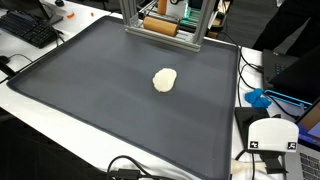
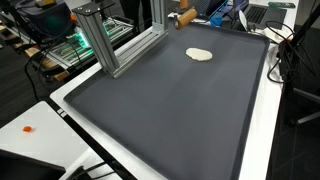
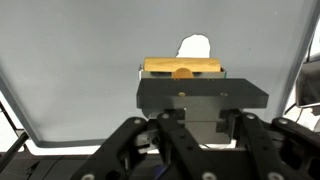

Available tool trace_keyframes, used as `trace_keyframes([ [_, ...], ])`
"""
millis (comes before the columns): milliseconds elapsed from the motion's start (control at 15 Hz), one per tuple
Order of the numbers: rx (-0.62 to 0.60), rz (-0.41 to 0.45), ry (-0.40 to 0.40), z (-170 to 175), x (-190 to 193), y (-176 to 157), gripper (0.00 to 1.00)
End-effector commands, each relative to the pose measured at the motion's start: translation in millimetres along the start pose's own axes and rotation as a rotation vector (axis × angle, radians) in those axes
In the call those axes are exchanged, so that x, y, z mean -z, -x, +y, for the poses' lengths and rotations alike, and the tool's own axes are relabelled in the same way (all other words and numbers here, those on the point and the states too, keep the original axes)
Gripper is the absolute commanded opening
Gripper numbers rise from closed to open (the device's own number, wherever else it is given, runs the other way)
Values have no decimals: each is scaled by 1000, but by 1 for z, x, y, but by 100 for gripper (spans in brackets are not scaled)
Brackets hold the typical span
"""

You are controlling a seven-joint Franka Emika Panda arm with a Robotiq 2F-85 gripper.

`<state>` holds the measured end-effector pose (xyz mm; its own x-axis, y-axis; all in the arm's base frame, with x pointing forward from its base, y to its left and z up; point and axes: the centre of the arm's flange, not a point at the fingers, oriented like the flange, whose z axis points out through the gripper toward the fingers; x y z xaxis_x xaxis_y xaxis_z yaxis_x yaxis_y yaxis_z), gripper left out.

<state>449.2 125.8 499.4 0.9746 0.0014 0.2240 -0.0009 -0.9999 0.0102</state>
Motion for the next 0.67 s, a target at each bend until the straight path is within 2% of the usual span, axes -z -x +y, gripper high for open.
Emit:
trace_keyframes([
  [0,54,-36,-34,20,19,32,22],
  [267,85,-64,-45,29,25,59,22],
  [600,51,-73,-88,28,21,90,22],
])
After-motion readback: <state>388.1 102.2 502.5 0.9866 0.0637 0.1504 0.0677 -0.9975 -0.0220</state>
